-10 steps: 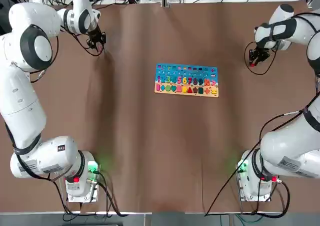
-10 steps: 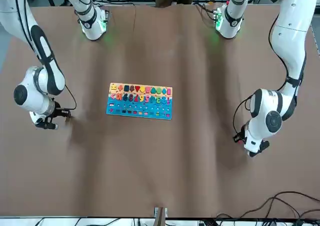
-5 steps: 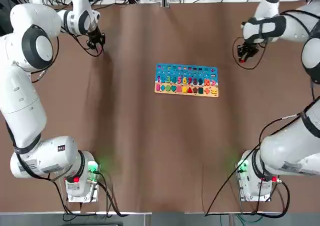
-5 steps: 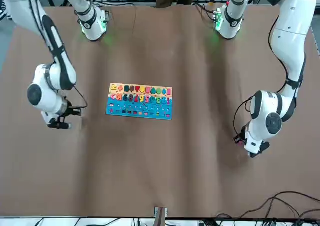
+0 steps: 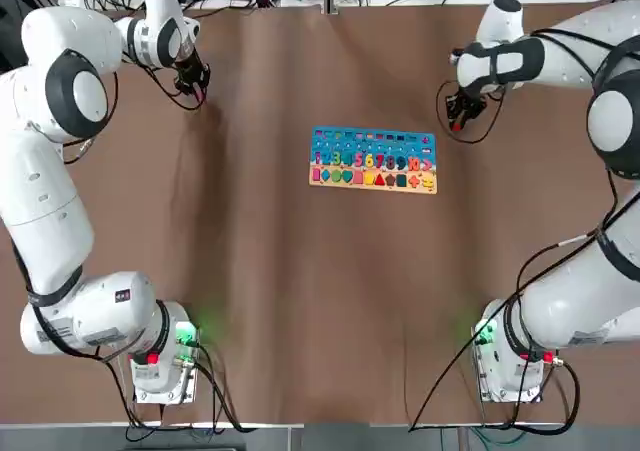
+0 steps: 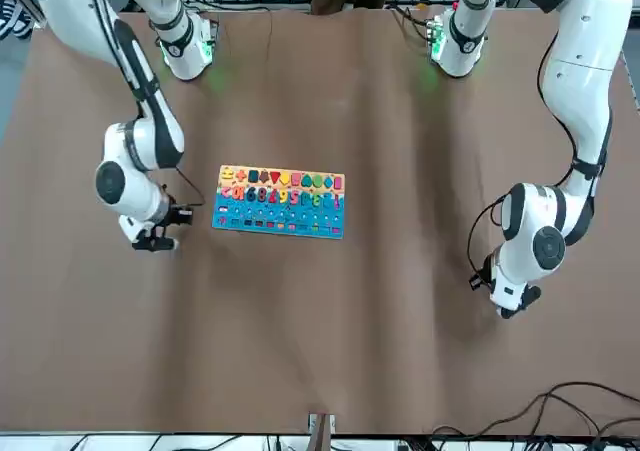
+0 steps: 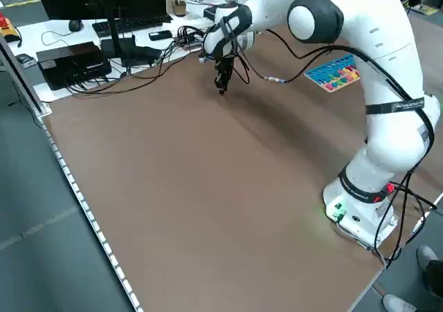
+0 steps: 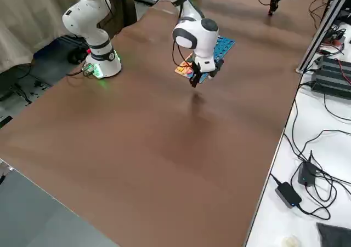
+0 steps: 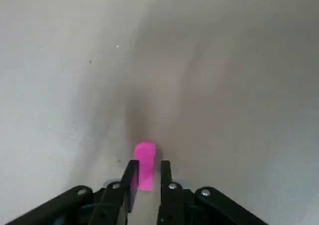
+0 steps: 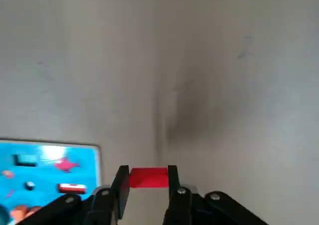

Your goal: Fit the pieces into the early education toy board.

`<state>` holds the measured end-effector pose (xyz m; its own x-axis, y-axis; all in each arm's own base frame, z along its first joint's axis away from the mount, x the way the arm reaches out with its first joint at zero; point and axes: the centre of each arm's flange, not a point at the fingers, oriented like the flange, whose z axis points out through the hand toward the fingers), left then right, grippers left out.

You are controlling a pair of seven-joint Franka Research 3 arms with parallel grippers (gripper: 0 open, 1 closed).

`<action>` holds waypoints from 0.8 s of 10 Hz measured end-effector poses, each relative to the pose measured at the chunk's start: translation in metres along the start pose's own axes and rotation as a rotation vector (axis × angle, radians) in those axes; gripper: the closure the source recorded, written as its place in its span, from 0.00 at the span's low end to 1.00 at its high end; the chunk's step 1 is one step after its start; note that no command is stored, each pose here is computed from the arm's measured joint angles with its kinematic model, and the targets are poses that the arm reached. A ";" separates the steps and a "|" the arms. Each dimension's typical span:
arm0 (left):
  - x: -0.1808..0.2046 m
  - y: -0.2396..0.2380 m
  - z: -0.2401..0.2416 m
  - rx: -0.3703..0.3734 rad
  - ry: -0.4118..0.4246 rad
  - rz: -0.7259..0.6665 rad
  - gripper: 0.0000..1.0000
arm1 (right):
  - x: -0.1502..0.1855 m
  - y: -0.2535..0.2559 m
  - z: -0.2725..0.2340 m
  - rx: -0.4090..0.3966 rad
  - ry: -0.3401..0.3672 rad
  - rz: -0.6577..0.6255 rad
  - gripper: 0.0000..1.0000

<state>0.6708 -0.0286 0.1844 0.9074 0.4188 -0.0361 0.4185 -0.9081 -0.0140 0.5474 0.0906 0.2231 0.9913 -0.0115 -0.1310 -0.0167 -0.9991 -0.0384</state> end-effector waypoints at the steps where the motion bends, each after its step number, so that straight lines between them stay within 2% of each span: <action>1: 0.000 -0.001 0.001 0.001 0.000 -0.001 0.85 | -0.002 -0.015 0.000 0.012 0.004 0.007 0.65; 5: -0.001 0.013 -0.010 -0.001 0.024 0.034 0.86 | -0.011 -0.053 0.005 0.018 0.047 0.043 0.65; 7: -0.024 0.052 -0.030 -0.003 0.046 0.107 0.86 | -0.020 -0.063 0.016 0.018 0.057 0.072 0.65; 8: -0.047 0.079 -0.041 -0.001 0.055 0.162 0.86 | -0.024 -0.071 0.017 0.017 0.056 0.075 0.65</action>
<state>0.6629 -0.1203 0.2257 0.9638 0.2660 0.0166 0.2662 -0.9638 -0.0119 0.5226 0.1626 0.2116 0.9929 -0.0893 -0.0787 -0.0931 -0.9945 -0.0471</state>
